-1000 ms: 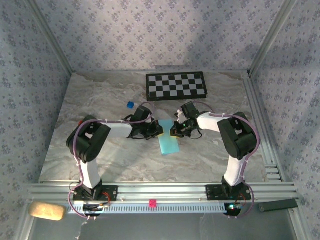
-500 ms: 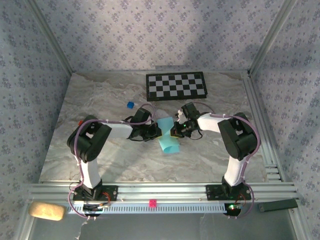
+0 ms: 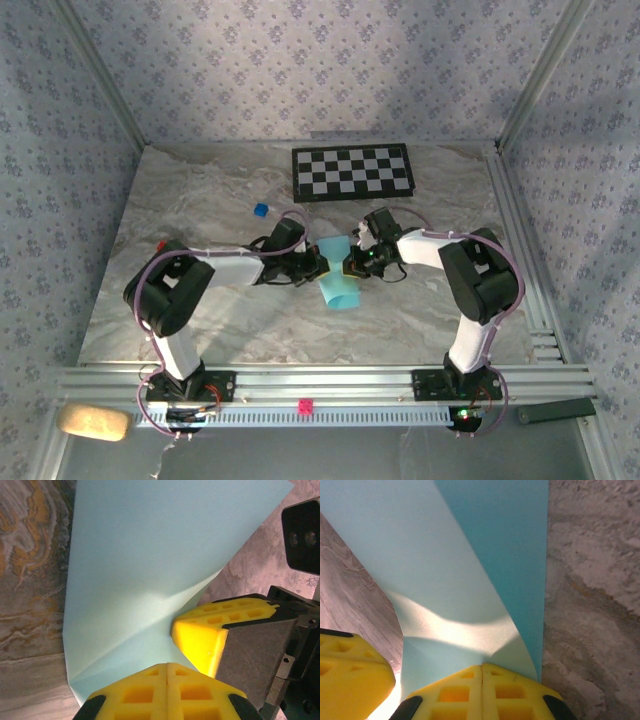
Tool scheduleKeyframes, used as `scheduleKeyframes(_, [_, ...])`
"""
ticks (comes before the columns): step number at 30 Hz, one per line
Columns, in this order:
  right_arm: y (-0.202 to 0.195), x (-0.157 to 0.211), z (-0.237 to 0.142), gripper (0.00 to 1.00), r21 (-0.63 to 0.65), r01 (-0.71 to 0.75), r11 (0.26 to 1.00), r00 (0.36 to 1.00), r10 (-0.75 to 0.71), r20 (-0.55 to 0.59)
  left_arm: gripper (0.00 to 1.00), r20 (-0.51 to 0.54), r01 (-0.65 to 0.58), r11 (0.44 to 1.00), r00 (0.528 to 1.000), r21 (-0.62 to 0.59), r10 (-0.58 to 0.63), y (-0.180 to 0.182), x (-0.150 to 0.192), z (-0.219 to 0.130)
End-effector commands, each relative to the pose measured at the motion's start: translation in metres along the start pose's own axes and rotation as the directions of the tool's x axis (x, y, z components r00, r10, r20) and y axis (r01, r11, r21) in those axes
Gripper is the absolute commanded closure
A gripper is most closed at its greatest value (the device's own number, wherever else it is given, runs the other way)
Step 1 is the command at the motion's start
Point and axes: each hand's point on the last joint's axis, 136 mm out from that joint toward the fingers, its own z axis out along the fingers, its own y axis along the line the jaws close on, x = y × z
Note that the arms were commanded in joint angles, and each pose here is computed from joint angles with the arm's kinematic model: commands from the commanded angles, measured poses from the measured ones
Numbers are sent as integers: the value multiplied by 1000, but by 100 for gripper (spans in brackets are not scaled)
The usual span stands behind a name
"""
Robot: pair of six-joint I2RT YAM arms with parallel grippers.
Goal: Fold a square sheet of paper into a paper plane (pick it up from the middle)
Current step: First fold in half a square sheet of paper at the center of the table.
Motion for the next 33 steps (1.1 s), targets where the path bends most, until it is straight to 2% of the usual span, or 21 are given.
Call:
scheduleKeyframes(1, [-58, 44, 7, 100, 213, -113, 970, 985, 137, -100, 100, -22, 34, 999, 999, -34, -35, 20, 9, 7])
scheduleKeyframes(4, [-59, 46, 7, 100, 220, -116, 969, 985, 140, -98, 100, -42, 34, 996, 998, -82, -38, 40, 17, 12])
scheduleKeyframes(7, [-60, 46, 8, 100, 220, -119, 968, 985, 144, -99, 100, -27, 16, 980, 999, -197, -22, 74, 24, 10])
scheduleKeyframes(10, [-63, 48, 8, 100, 227, -126, 966, 984, 151, -95, 100, -20, 4, 976, 1000, -217, -9, 84, 25, 7])
scheduleKeyframes(18, [-60, 46, 8, 100, 215, -141, 967, 984, 161, -79, 100, 5, -58, 991, 998, -123, 59, 27, 10, -14])
scheduleKeyframes(22, [-60, 45, 8, 100, 214, -141, 967, 984, 160, -77, 100, -22, -61, 997, 998, -49, 60, 4, 19, -18])
scheduleKeyframes(28, [-61, 45, 9, 100, 218, -140, 966, 984, 160, -78, 100, -57, -2, 999, 998, 36, 4, 2, 27, -6])
scheduleKeyframes(33, [-61, 44, 9, 100, 220, -137, 966, 984, 158, -81, 100, -89, 21, 1000, 996, 11, -20, 19, 35, 5])
